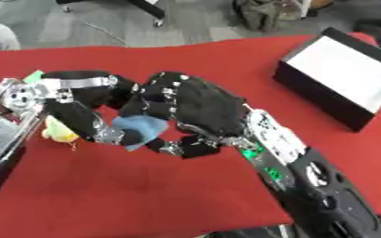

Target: Pick up the objects with one hand, pass them to the other hand, and then place them into the box on the other side of the table.

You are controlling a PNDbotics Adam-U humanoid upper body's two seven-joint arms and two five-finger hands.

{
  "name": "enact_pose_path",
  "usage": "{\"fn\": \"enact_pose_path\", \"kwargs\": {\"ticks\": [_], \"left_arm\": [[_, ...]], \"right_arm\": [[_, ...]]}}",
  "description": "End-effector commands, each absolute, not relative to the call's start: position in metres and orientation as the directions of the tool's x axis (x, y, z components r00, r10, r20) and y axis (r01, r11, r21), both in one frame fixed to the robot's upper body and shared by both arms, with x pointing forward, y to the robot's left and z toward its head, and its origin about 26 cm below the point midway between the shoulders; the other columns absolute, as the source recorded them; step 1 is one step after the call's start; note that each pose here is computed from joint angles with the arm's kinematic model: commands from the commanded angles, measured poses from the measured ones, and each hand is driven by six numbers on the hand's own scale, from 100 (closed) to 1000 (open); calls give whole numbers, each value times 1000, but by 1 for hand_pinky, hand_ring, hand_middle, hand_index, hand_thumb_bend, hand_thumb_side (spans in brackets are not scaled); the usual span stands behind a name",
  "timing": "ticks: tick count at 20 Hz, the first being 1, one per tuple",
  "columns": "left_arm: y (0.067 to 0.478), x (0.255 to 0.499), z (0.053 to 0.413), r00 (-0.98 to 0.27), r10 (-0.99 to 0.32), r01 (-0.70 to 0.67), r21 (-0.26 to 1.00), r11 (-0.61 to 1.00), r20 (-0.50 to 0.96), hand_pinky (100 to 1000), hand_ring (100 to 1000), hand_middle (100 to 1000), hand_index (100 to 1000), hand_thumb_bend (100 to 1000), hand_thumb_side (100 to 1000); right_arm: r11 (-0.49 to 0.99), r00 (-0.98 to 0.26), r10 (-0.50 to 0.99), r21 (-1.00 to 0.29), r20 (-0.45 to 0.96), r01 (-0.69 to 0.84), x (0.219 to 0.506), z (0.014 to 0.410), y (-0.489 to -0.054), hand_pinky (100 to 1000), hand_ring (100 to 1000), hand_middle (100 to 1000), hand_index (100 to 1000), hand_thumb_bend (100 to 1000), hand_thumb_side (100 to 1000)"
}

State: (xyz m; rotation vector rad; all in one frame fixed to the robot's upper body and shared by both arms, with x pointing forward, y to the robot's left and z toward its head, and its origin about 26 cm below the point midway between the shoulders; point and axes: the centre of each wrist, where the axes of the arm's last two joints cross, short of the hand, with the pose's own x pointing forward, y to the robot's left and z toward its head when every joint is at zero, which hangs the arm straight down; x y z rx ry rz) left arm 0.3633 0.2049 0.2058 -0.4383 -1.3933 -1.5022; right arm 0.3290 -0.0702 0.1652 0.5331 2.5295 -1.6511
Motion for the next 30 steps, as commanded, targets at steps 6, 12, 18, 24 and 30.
{"fn": "enact_pose_path", "kwargs": {"ticks": [6, 12, 18, 24, 30], "left_arm": [[209, 361, 215, -464, -389, 821, 551, 148, 796, 654, 568, 604, 830, 621, 500], [220, 365, 213, -461, -383, 806, 558, 198, 801, 658, 597, 642, 857, 684, 589], [232, 371, 214, -454, -383, 750, 577, 323, 804, 649, 601, 650, 860, 684, 617], [243, 378, 216, -453, -380, 650, 590, 478, 806, 636, 600, 649, 861, 649, 633], [283, 377, 204, -391, -403, 451, 553, 700, 828, 608, 575, 620, 840, 584, 643]], "right_arm": [[443, -945, 229, -840, -232, 313, 334, 166, -75, 682, 621, 412, 530, 100, 100], [465, -961, 163, -842, -224, 275, 335, 168, -76, 691, 623, 407, 523, 100, 100], [434, -972, 59, -871, -228, 231, 331, 170, -73, 691, 624, 409, 524, 100, 100], [460, -977, 41, -864, -210, 206, 329, 176, -80, 686, 617, 408, 522, 100, 100], [593, -944, 322, -761, -77, 264, 348, 191, -140, 677, 616, 405, 512, 100, 100]]}}
